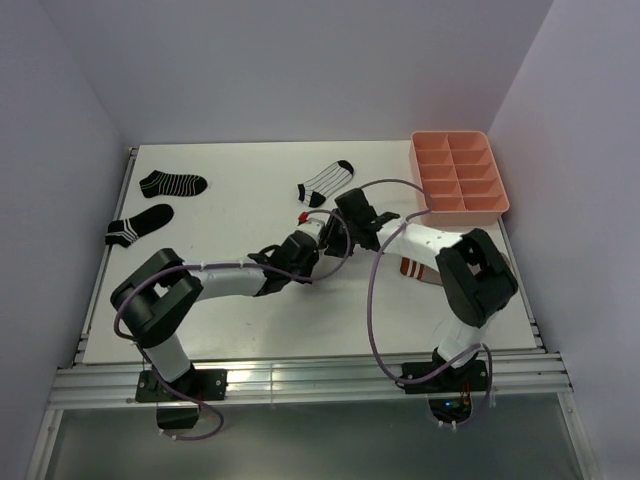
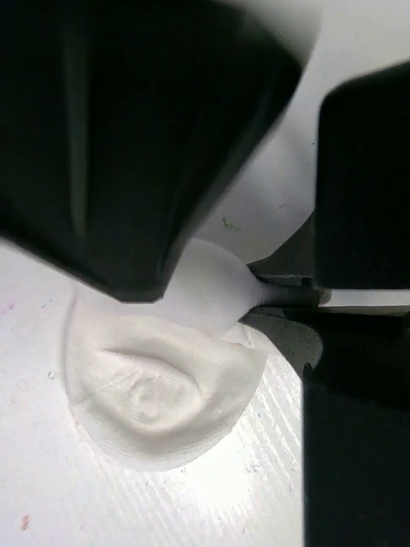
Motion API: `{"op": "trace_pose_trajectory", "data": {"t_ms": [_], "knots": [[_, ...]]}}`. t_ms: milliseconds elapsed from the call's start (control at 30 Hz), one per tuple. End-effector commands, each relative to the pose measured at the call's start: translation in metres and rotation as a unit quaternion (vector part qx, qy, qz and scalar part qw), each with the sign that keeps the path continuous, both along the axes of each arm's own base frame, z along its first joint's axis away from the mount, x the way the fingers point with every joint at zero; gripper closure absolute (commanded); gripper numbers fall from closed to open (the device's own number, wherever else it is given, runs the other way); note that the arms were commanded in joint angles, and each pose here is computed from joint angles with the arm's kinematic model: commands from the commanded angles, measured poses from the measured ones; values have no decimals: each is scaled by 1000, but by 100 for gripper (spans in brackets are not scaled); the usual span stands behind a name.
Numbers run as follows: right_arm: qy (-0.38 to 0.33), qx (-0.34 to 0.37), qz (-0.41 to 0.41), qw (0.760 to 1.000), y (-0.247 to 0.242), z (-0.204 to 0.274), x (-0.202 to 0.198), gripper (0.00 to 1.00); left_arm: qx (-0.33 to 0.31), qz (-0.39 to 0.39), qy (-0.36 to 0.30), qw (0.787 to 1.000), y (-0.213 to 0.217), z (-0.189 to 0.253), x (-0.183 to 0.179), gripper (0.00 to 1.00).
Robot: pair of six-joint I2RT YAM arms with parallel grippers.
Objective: Roll the socks
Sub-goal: Roll the sock at the center of the board.
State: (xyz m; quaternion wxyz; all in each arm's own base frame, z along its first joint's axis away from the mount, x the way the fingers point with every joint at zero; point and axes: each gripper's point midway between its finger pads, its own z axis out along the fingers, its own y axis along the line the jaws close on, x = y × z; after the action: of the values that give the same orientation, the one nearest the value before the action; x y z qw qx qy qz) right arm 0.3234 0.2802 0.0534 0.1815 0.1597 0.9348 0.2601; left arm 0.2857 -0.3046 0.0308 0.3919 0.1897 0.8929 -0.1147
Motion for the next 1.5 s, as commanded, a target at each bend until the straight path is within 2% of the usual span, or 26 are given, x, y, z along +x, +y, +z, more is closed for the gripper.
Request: {"op": "trace_pose_trajectory", "data": {"t_ms": [0,233,267,467,633,1033,1133,1167,1233,1267,1333,1400,1467], "knots": [[-101,56,-25,993,2,61,24,55,-73,-31,118,990,-1,-10,-31,100],[-128,76,-51,988,-15,57,19,45,-175,-38,242,954,-1,-9,-39,99],[-124,75,-52,988,-16,54,17,45,-191,-49,266,943,-4,-9,-45,99],[-112,86,-57,988,-20,32,2,41,-246,-16,349,904,7,-13,-40,99],[-94,97,-55,989,-18,13,-8,38,-260,14,388,884,14,-23,-34,99],[-46,101,-60,992,-6,-22,-6,39,-250,46,431,866,21,-44,-35,99],[-34,81,-63,994,-8,-28,-7,47,-250,49,432,865,22,-46,-35,99],[-28,74,-63,995,-9,-31,-9,54,-250,50,432,865,22,-46,-34,99],[-19,59,-63,996,-11,-34,-9,62,-244,54,429,868,23,-48,-33,98],[-14,52,-62,997,-12,-37,-10,71,-243,55,426,870,24,-48,-31,97],[-4,31,-58,998,-14,-39,-10,81,-232,59,423,874,27,-49,-31,94],[9,12,-52,999,-15,-41,-12,100,-221,62,415,880,30,-49,-28,88],[22,-9,-47,999,-18,-43,-13,100,-210,69,400,890,33,-48,-22,81]]}}
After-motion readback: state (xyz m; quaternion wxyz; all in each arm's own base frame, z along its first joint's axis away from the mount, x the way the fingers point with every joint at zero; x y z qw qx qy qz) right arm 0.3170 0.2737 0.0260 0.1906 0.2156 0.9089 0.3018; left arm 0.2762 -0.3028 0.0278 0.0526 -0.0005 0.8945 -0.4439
